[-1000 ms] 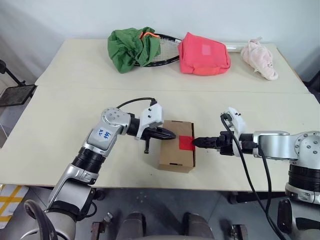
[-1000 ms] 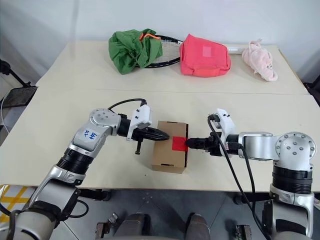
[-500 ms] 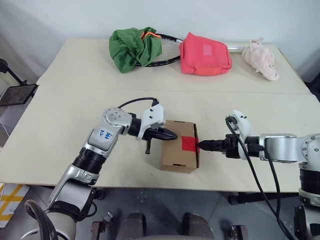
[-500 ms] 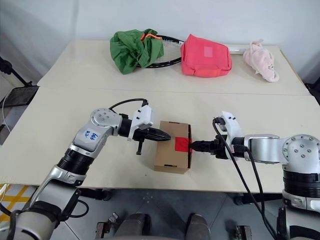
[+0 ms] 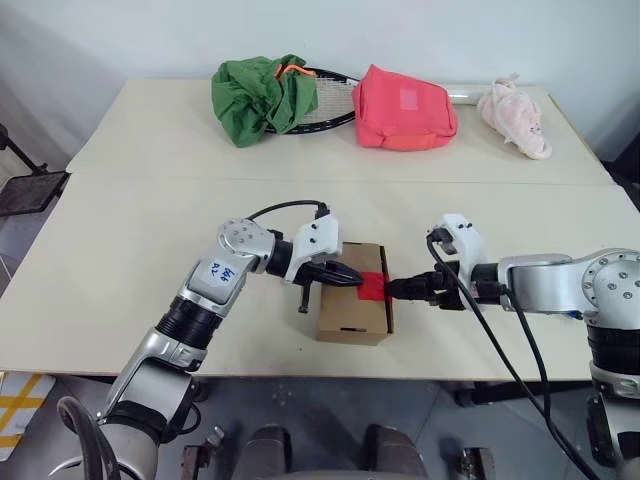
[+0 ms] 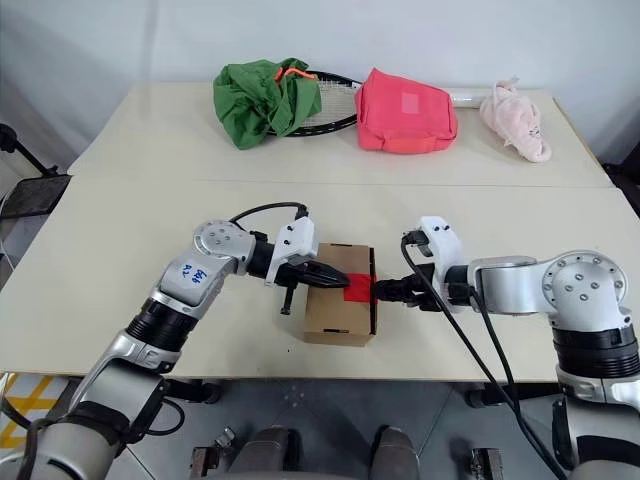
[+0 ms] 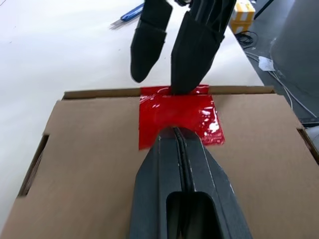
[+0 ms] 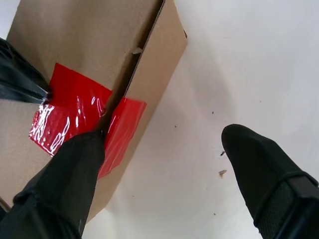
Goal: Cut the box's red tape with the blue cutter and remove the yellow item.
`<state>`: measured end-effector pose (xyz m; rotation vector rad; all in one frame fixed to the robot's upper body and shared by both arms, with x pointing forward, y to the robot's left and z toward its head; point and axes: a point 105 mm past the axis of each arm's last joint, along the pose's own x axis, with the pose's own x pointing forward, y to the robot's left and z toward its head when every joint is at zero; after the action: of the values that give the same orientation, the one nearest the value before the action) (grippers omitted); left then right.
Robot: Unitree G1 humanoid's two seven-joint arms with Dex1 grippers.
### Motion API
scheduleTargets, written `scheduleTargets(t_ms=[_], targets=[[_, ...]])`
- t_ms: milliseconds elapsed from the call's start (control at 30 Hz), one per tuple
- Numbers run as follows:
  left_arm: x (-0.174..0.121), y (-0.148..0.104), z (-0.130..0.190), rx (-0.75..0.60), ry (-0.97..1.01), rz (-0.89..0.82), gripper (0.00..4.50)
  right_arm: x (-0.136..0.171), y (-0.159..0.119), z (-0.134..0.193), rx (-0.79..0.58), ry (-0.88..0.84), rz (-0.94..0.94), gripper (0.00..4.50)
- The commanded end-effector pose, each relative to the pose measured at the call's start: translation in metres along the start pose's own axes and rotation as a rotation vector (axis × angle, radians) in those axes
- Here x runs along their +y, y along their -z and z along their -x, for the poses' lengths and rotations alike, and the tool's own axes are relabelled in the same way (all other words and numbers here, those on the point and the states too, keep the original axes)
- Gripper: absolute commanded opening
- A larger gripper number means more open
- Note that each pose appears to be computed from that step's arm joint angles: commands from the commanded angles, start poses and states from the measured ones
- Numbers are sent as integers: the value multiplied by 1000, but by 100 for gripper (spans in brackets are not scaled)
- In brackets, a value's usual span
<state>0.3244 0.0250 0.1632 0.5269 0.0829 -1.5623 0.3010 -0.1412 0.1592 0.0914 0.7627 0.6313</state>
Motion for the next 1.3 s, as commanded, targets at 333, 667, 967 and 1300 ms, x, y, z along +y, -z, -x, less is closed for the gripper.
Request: scheduleTargets(t_ms=[333,667,967,1300], targets=[[-8,13,-10,41,29,9,0,-29,24,14,135,136,29,402],[-9,14,-11,41,32,12,0,-43,27,23,142,181,17,402],[-6,7,-4,21,18,-22,0,-36,11,57,17,-132,-216,402],[-6,4,-1,29,27,-37,0,-33,12,4,68,-199,-331,402]])
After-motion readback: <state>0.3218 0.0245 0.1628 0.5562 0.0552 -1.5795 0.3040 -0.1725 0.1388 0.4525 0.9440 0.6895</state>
